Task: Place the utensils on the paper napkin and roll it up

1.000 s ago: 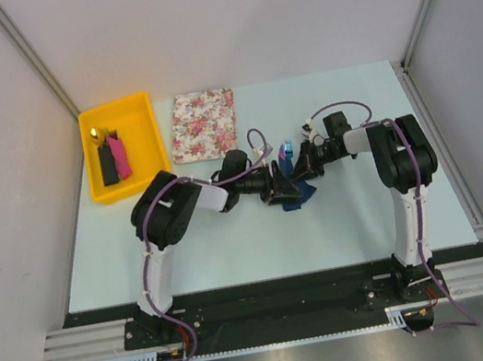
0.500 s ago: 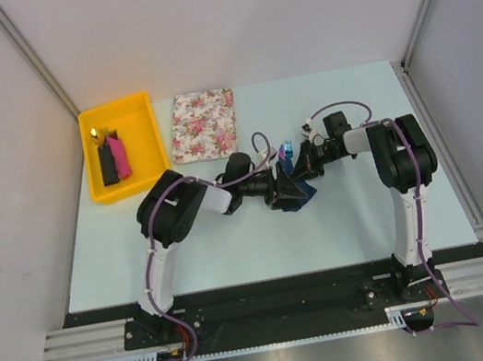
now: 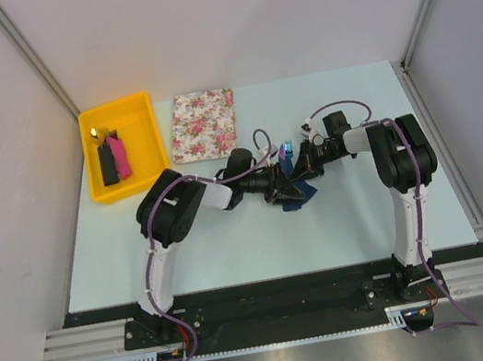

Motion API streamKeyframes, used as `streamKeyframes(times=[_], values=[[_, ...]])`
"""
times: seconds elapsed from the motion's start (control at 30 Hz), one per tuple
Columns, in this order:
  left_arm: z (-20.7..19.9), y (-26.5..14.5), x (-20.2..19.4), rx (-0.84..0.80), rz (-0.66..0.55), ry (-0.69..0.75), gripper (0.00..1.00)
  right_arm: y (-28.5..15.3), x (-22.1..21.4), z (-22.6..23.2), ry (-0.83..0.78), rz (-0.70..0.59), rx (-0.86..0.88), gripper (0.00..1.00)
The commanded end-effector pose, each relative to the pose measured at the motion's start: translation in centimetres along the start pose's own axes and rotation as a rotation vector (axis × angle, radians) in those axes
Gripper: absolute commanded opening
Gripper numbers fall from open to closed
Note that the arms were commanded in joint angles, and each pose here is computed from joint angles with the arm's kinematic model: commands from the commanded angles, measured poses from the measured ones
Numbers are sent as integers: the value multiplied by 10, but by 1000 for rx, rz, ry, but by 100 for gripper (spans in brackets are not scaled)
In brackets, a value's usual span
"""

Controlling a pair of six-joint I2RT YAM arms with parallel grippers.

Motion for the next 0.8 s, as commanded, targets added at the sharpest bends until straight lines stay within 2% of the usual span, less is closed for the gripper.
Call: streamKeyframes(times=[0.0, 0.1, 0.37, 0.6, 0.77], values=[[-24, -2, 11, 2, -53, 84, 35, 8, -22, -49, 18, 46, -220, 6], [-8, -2, 17, 2, -90, 26, 32, 8, -22, -49, 17, 49, -222, 5], [56, -1, 9, 165, -64, -140, 24, 4, -12, -38, 15, 22, -190, 6], [60, -2, 6, 183, -64, -142, 23, -25, 38, 3, -12, -157, -156, 12], [56, -1, 9, 175, -63, -126, 22, -40, 63, 14, -37, -241, -216, 25]])
Point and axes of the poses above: each gripper's point midway between its finger pads, its own y axis out along the fingers, its own z axis along the line the jaws close on, x = y × z, the point moved 5 cm from there along -y, back along the fingers, and after that the axes turned 12 degrees about -y, right-handed, at the moved point
